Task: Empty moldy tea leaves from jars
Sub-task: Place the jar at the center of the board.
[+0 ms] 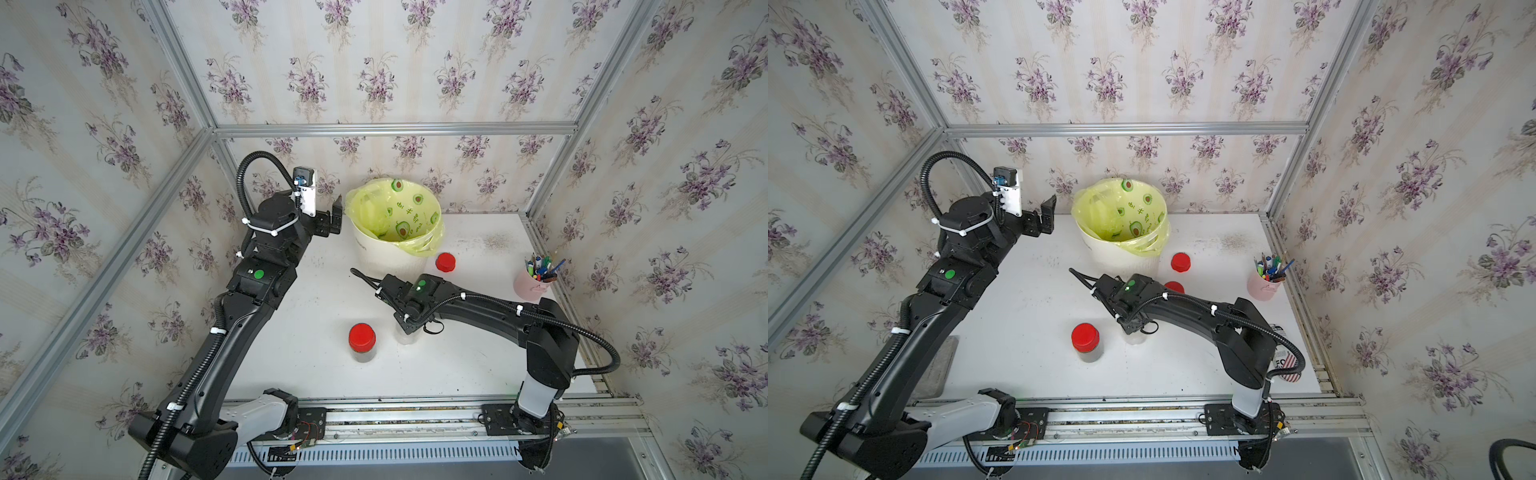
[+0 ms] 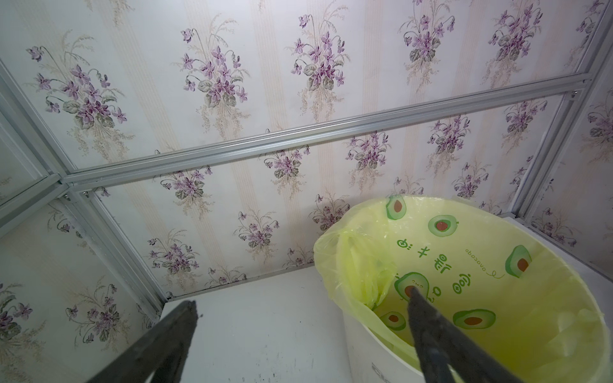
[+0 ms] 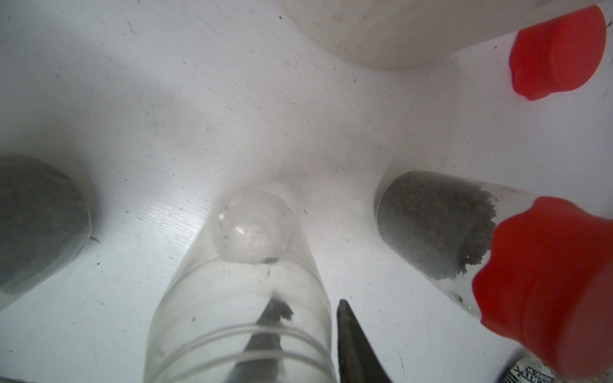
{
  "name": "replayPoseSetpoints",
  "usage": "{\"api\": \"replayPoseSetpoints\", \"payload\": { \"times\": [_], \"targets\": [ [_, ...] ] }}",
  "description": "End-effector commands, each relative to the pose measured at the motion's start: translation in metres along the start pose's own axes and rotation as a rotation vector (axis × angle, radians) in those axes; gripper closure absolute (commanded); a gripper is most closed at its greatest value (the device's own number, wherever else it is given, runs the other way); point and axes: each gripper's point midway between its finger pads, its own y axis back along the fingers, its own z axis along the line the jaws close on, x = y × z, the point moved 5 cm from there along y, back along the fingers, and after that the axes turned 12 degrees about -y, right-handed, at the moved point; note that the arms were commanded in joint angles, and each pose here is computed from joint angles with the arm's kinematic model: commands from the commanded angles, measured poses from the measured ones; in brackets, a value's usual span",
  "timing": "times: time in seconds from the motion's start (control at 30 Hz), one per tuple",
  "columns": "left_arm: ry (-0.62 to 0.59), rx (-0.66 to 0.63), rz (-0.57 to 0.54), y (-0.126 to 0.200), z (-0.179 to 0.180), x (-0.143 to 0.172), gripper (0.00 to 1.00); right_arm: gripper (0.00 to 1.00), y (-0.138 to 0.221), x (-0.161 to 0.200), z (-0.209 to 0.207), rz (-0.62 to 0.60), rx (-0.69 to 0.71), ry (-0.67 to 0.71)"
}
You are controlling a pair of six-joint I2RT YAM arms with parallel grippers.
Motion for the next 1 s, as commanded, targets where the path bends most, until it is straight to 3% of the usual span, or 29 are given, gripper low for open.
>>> {"api": "replayPoseSetpoints", "payload": {
  "times": [0.0, 0.2, 0.57, 0.97],
  "targets": [
    [0.018, 0.001, -0.014, -0.001, 0.0, -0.002, 0.0, 0.69, 0.006, -0.002, 0.001, -0.009, -0.021, -0.016],
    [0.017, 0.006, -0.015, -0.001, 0.0, -0.002, 0.0, 0.57, 0.013, -0.004, 0.005, -0.02, -0.071, -0.021],
    [0.019, 0.018, -0.013, -0.002, -0.003, -0.001, 0.0, 0.43, 0.02, -0.007, -0.001, -0.047, -0.056, -0.034],
    [0.021, 0.032, -0.015, -0.004, -0.005, 0.0, 0.01, 0.41, 0.03, -0.007, -0.016, -0.068, -0.012, -0.047]
  ]
}}
